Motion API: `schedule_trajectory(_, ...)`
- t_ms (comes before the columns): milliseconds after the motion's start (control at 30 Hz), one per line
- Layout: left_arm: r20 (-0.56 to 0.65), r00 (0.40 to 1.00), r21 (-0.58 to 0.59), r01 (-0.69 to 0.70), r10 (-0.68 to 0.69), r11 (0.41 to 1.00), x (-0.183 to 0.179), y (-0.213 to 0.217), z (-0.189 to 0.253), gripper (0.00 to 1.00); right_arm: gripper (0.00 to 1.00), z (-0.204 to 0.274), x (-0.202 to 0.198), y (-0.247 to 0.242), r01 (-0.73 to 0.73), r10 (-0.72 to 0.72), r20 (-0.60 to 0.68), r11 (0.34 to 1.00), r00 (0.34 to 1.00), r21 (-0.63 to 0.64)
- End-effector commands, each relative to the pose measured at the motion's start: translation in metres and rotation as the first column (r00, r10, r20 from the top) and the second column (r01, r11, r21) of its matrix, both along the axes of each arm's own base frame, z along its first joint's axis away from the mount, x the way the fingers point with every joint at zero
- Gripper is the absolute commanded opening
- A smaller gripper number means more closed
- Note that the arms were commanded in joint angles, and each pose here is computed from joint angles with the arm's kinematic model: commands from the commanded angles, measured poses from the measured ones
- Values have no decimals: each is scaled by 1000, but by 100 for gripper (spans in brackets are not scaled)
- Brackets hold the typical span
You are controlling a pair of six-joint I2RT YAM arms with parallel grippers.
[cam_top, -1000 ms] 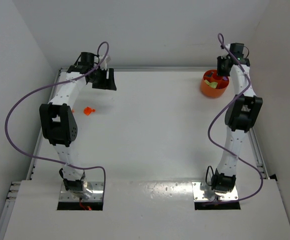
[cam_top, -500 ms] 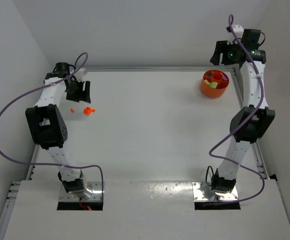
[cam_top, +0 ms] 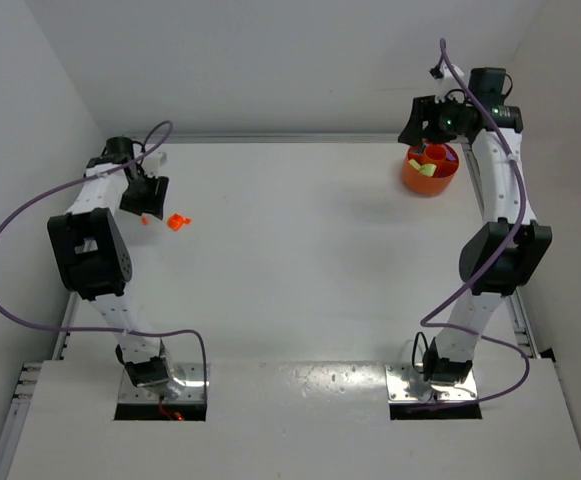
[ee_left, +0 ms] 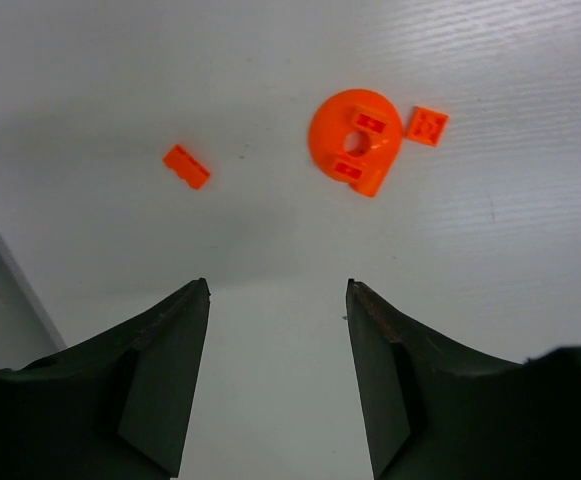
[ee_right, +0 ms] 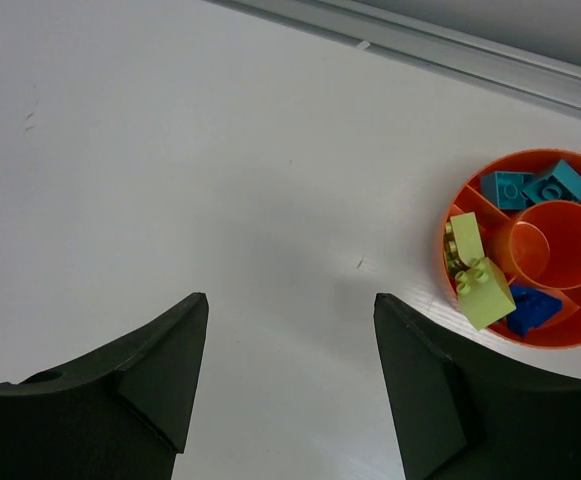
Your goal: Sort the legos into containers by color
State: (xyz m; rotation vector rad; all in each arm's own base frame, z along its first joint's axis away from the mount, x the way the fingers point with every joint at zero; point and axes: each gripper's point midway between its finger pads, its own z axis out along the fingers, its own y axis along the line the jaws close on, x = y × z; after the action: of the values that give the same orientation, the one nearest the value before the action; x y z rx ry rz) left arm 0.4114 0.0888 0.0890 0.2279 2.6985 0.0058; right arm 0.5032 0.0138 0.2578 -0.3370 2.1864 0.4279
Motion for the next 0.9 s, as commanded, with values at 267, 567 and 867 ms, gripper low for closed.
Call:
schedule_trajectory(267,10,949,-37,-315,315,949,20,33,-17,56,68,12,1,22,-63,64,55,998,996,-12)
schedule_trajectory(567,-30,909,-74,-418,417,906,38,35,-38,48,68,10,2,26,-53,55,51,998,997,-35)
schedule_trajectory(867,-7,888,-30,-459,459,888,49,48,-39,44,68,8,3,26,-40,42,49,998,998,-53)
